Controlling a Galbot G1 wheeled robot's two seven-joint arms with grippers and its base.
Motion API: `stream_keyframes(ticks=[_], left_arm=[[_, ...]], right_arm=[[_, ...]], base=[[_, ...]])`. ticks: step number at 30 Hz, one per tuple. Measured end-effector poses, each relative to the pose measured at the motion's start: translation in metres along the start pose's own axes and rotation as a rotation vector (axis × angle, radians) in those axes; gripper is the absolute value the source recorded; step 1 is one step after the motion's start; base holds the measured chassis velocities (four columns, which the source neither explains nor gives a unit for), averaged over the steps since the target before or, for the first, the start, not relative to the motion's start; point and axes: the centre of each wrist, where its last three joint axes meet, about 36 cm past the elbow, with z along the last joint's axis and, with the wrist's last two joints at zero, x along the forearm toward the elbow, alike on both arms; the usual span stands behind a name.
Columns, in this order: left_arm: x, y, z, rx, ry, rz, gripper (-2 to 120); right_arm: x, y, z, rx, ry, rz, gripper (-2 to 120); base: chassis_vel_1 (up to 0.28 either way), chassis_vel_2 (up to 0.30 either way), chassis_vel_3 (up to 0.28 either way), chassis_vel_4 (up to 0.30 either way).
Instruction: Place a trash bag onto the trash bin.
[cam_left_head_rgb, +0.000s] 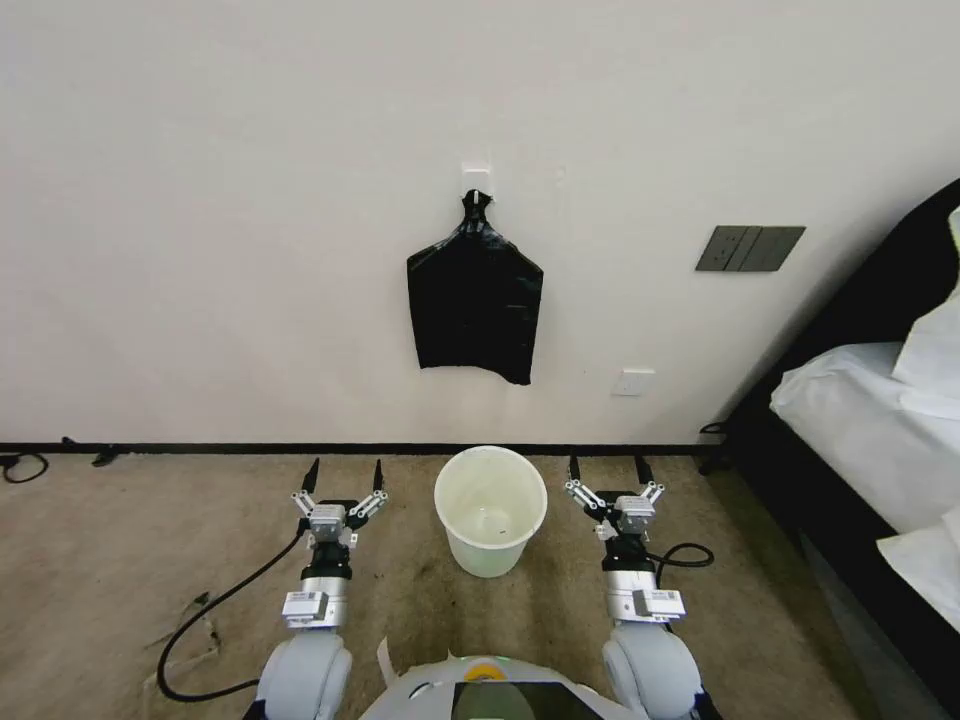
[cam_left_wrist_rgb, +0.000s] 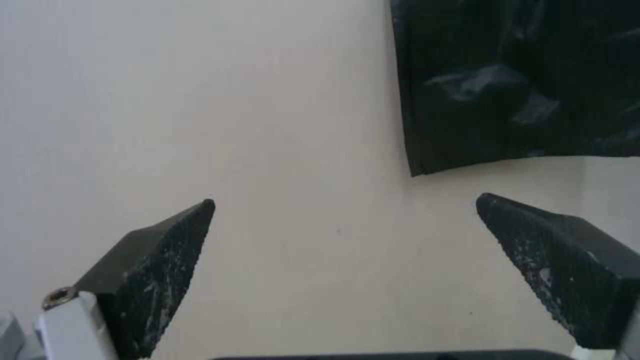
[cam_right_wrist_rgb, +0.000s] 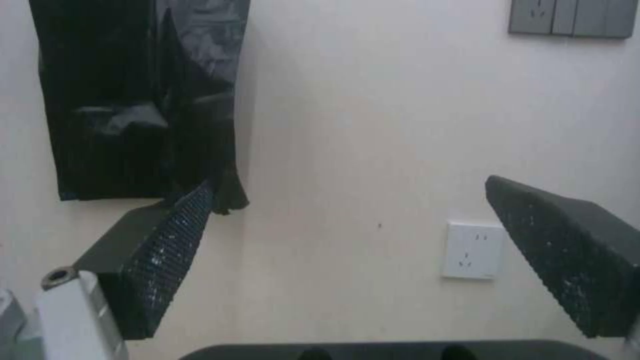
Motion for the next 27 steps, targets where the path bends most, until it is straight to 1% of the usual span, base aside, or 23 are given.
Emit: stream_keyframes(ticks=[1, 3, 5, 6, 7, 8, 9, 10, 11, 13, 14, 17, 18, 21, 22, 23, 24, 25, 26, 27], left_arm=[[0.0, 0.0, 0.0, -0.001, -0.001, 0.003, 100], [-0.002, 0.003, 0.002, -0.008, -0.006, 0.007, 100], [-0.002, 0.004, 0.002, -0.01, -0.007, 0.007, 100], [-0.003, 0.006, 0.002, -0.015, -0.011, 0.008, 100], [-0.004, 0.01, 0.002, -0.017, -0.014, 0.006, 100], [-0.004, 0.012, 0.002, -0.018, -0.015, 0.005, 100], [-0.004, 0.012, 0.002, -0.018, -0.015, 0.005, 100], [-0.004, 0.014, 0.002, -0.022, -0.014, 0.003, 100], [-0.004, 0.018, 0.002, -0.03, -0.014, -0.001, 100], [-0.003, 0.021, 0.001, -0.037, -0.014, -0.005, 100], [-0.003, 0.021, 0.001, -0.037, -0.014, -0.005, 100], [0.0, 0.028, -0.002, -0.051, -0.019, -0.016, 100], [0.0, 0.028, -0.002, -0.051, -0.019, -0.016, 100], [0.005, 0.034, -0.002, -0.064, -0.017, -0.035, 100], [0.005, 0.034, -0.002, -0.064, -0.017, -0.035, 100], [0.006, 0.035, -0.002, -0.066, -0.015, -0.038, 100], [0.007, 0.036, -0.002, -0.066, -0.013, -0.045, 100], [0.007, 0.036, -0.002, -0.066, -0.013, -0.045, 100], [0.008, 0.036, -0.002, -0.066, -0.012, -0.049, 100], [0.009, 0.035, -0.002, -0.065, -0.009, -0.053, 100]], right_arm=[[0.0, 0.0, 0.0, -0.011, 0.008, 0.001, 100], [-0.002, 0.001, -0.003, -0.077, 0.038, -0.006, 100], [-0.003, 0.002, -0.005, -0.092, 0.042, -0.011, 100], [-0.005, 0.004, -0.01, -0.138, 0.054, -0.032, 100], [-0.012, 0.01, -0.019, -0.218, 0.069, -0.077, 100], [-0.014, 0.013, -0.022, -0.248, 0.077, -0.096, 100], [-0.014, 0.013, -0.022, -0.248, 0.077, -0.096, 100], [-0.021, 0.017, -0.028, -0.296, 0.089, -0.129, 100], [-0.033, 0.026, -0.037, -0.372, 0.112, -0.186, 100], [-0.047, 0.035, -0.044, -0.45, 0.137, -0.245, 100], [-0.047, 0.035, -0.044, -0.45, 0.137, -0.245, 100], [-0.081, 0.051, -0.056, -0.608, 0.161, -0.346, 100], [-0.081, 0.051, -0.056, -0.608, 0.161, -0.346, 100], [-0.115, 0.065, -0.064, -0.743, 0.177, -0.412, 100], [-0.115, 0.065, -0.064, -0.743, 0.177, -0.412, 100], [-0.124, 0.069, -0.066, -0.773, 0.182, -0.422, 100], [-0.143, 0.076, -0.071, -0.831, 0.186, -0.441, 100], [-0.143, 0.076, -0.071, -0.831, 0.186, -0.441, 100], [-0.156, 0.08, -0.074, -0.862, 0.186, -0.447, 100], [-0.179, 0.084, -0.079, -0.912, 0.183, -0.447, 100]], base=[[0.0, 0.0, 0.0, 0.0], [0.0, 0.0, 0.0, 0.0], [0.0, 0.0, 0.0, 0.0], [0.0, 0.0, 0.0, 0.0], [0.0, 0.0, 0.0, 0.0], [0.0, 0.0, 0.0, 0.0], [0.0, 0.0, 0.0, 0.0], [0.0, 0.0, 0.0, 0.0], [0.0, 0.0, 0.0, 0.0], [0.0, 0.0, 0.0, 0.0], [0.0, 0.0, 0.0, 0.0], [0.0, 0.0, 0.0, 0.0], [0.0, 0.0, 0.0, 0.0], [0.0, 0.0, 0.0, 0.0], [0.0, 0.0, 0.0, 0.0], [0.0, 0.0, 0.0, 0.0], [0.0, 0.0, 0.0, 0.0], [0.0, 0.0, 0.0, 0.0], [0.0, 0.0, 0.0, 0.0], [0.0, 0.0, 0.0, 0.0]])
